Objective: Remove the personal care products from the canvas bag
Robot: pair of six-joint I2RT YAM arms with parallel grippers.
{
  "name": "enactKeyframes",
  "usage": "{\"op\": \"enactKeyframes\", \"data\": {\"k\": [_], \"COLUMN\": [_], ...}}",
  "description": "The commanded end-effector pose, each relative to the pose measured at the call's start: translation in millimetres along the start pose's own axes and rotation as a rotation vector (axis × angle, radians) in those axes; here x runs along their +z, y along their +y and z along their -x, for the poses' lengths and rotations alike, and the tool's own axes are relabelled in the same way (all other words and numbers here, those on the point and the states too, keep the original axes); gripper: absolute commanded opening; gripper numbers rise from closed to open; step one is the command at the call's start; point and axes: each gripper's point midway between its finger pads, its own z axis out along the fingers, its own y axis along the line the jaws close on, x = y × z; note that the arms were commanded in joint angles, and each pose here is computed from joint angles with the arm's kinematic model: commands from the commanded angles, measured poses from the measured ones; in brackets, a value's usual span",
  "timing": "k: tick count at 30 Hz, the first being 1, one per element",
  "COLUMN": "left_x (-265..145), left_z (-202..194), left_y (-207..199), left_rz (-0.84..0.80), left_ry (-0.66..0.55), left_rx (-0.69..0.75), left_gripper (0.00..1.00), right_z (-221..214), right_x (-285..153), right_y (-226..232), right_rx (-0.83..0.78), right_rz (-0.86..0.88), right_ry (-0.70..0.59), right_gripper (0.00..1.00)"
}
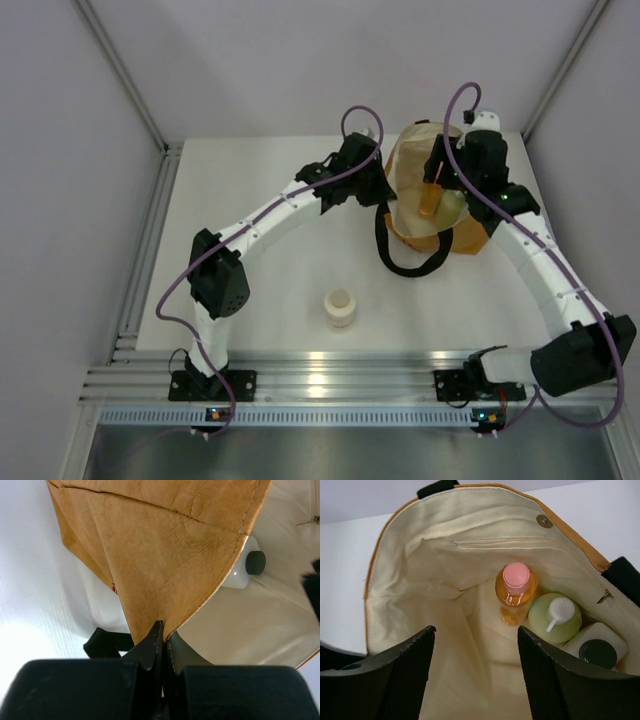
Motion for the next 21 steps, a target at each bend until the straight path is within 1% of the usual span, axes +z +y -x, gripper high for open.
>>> {"op": "enactKeyframes", "data": {"k": [1,2,8,21], "left_x": [-25,-25,-24,-26], "left_z": [6,5,1,-2], "left_y": [-22,-23,-28,-32], "left_rz": [-0.049,-0.053,-0.068,-0.086], "left_ry": [-0.030,-0.025,-0.012,0.006], "left_rx": [-0.034,-0.038,-0.032,-0.008], "left_gripper": [0.00,0.00,0.00,0.00], "right_z": [14,17,3,-20], "right_x": [11,14,54,99], "right_y": [-19,-20,-35,-50], "right_rx": [-0.024,-0.030,-0.062,-0.092], "right_rz": [-0.093,-0.098,-0.149,-0.215], "right_ry": [-0.006,-0.008,0.063,0.132], "right_gripper": [0.65,0.63,0.59,0.50]}}
